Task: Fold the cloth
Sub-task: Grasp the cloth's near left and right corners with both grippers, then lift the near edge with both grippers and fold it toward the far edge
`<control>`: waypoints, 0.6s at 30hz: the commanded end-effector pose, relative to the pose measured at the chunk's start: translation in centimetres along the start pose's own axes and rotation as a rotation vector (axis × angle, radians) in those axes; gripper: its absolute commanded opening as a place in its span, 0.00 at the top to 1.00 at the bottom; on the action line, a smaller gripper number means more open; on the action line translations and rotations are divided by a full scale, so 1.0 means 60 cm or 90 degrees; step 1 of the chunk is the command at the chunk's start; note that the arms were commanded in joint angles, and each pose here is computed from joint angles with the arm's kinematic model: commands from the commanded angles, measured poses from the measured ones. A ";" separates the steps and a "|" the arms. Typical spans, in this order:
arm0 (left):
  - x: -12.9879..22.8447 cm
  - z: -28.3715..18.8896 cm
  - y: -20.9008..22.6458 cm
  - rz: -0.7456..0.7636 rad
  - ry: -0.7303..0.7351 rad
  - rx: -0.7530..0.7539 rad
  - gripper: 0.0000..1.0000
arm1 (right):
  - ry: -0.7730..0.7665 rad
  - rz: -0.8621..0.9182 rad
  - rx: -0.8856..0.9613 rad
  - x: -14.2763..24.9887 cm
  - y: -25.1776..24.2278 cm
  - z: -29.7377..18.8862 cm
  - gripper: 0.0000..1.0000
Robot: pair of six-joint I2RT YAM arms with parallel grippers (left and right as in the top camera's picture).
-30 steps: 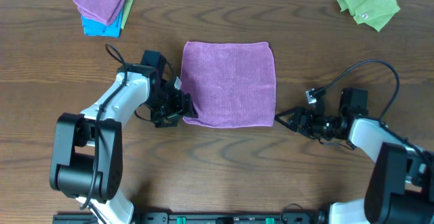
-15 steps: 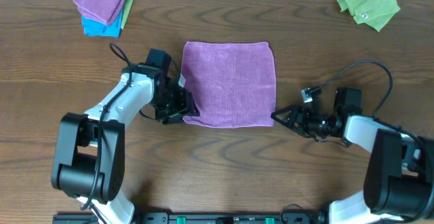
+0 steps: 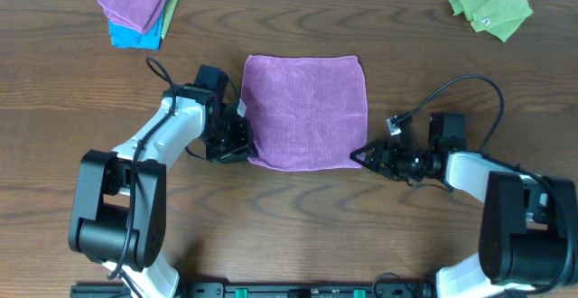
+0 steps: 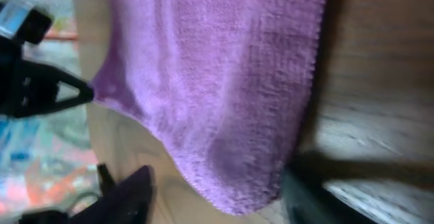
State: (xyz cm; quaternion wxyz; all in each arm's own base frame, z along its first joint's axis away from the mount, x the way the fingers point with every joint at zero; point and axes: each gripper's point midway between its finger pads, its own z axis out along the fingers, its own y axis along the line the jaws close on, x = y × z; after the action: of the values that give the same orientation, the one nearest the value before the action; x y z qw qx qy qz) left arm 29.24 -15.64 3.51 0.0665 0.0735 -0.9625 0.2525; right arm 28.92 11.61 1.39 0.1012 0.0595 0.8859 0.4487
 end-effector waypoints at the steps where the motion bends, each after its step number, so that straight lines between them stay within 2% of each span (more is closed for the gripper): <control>1: 0.003 0.007 0.007 -0.007 0.009 -0.013 0.82 | 0.011 0.019 0.026 0.010 -0.017 0.007 0.53; 7: 0.003 0.007 0.007 -0.007 0.009 -0.013 0.88 | 0.011 0.029 0.025 0.010 -0.016 0.007 0.73; 11: 0.003 0.006 0.007 -0.007 0.009 -0.013 0.90 | 0.011 0.028 0.026 0.010 -0.017 0.007 0.81; 14: 0.003 0.006 0.007 -0.007 0.009 -0.013 0.90 | 0.011 0.028 0.026 0.010 -0.016 0.007 0.81; 18: 0.004 0.006 0.008 -0.007 0.011 -0.013 0.94 | 0.010 0.034 0.025 0.009 -0.016 0.008 0.99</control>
State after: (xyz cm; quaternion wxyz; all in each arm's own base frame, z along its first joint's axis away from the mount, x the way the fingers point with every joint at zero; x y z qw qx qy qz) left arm 29.16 -15.53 3.45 0.0676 0.0740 -0.9633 0.2489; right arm 28.83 11.17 0.52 0.0896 0.0811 0.8941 0.4313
